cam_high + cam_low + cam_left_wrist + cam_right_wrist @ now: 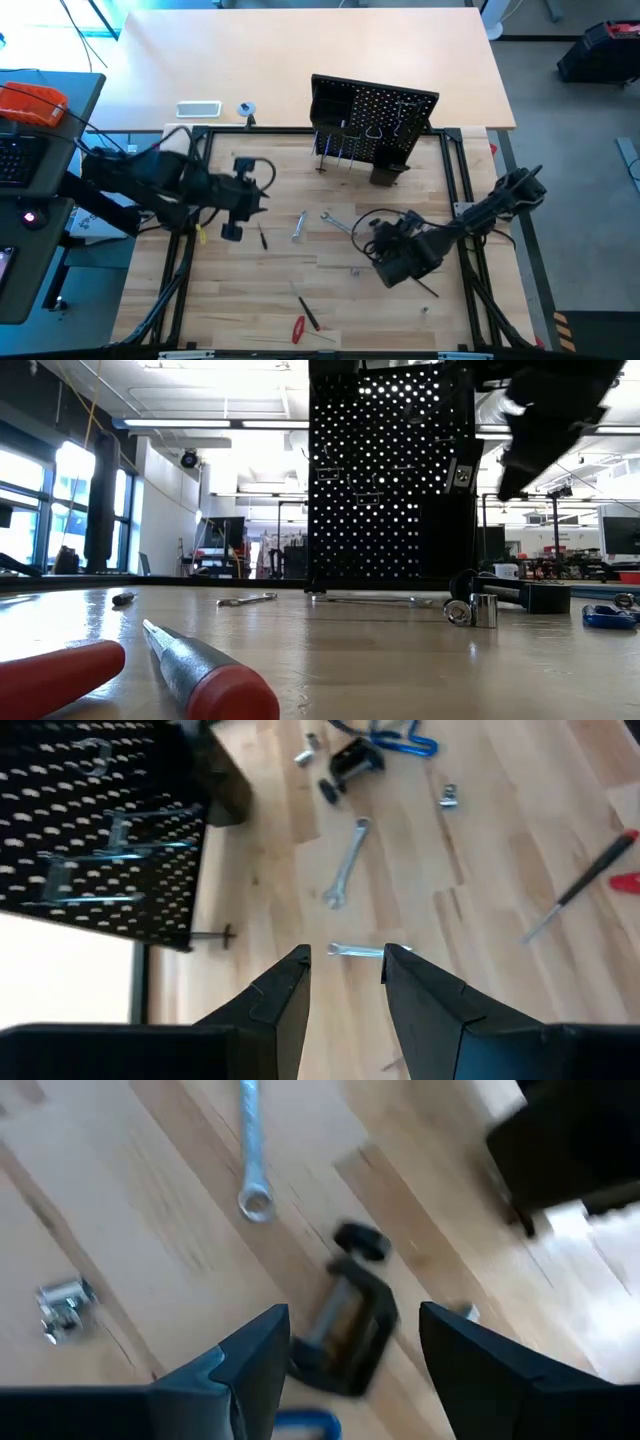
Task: Hang tools onto peg board
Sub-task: Hang the black universal C-clamp mount onto the pegboard
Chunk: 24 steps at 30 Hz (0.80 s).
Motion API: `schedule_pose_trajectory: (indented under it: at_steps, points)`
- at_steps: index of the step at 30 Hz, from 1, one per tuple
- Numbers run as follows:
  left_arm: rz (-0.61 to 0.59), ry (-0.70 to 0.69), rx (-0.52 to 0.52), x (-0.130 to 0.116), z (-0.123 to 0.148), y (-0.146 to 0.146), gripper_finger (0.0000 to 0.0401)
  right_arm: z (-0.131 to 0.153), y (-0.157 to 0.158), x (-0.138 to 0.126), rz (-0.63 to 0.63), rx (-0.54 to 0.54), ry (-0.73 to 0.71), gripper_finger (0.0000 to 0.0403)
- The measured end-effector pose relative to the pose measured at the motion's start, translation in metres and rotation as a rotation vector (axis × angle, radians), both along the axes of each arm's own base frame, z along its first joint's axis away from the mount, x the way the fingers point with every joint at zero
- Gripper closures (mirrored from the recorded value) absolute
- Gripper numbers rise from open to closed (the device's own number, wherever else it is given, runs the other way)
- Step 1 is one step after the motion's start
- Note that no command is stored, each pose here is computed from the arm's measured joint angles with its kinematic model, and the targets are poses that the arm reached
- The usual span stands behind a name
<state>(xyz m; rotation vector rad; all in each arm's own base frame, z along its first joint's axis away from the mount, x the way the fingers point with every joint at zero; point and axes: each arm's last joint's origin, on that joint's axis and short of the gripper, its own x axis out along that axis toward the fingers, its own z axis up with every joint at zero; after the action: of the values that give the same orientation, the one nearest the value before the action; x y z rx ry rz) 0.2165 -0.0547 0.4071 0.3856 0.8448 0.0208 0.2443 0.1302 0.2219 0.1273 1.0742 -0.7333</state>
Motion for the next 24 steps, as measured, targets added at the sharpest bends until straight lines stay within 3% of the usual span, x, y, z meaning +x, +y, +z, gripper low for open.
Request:
schedule_pose_trajectory:
  at_steps: [10, 16, 24]
  points:
    - [-0.065, -0.095, -0.103, 0.007, -0.086, -0.018, 0.0279, 0.005, 0.015, -0.032, -0.159, 0.058, 0.057, 0.0183]
    - [-0.104, -0.201, -0.178, 0.014, -0.143, -0.025, 0.0279, 0.004, 0.024, -0.04, -0.243, 0.076, 0.001, 0.0183]
    - [-0.102, -0.419, -0.303, 0.009, -0.198, -0.023, 0.0279, -0.034, 0.021, -0.045, -0.335, 0.137, -0.078, 0.0183]
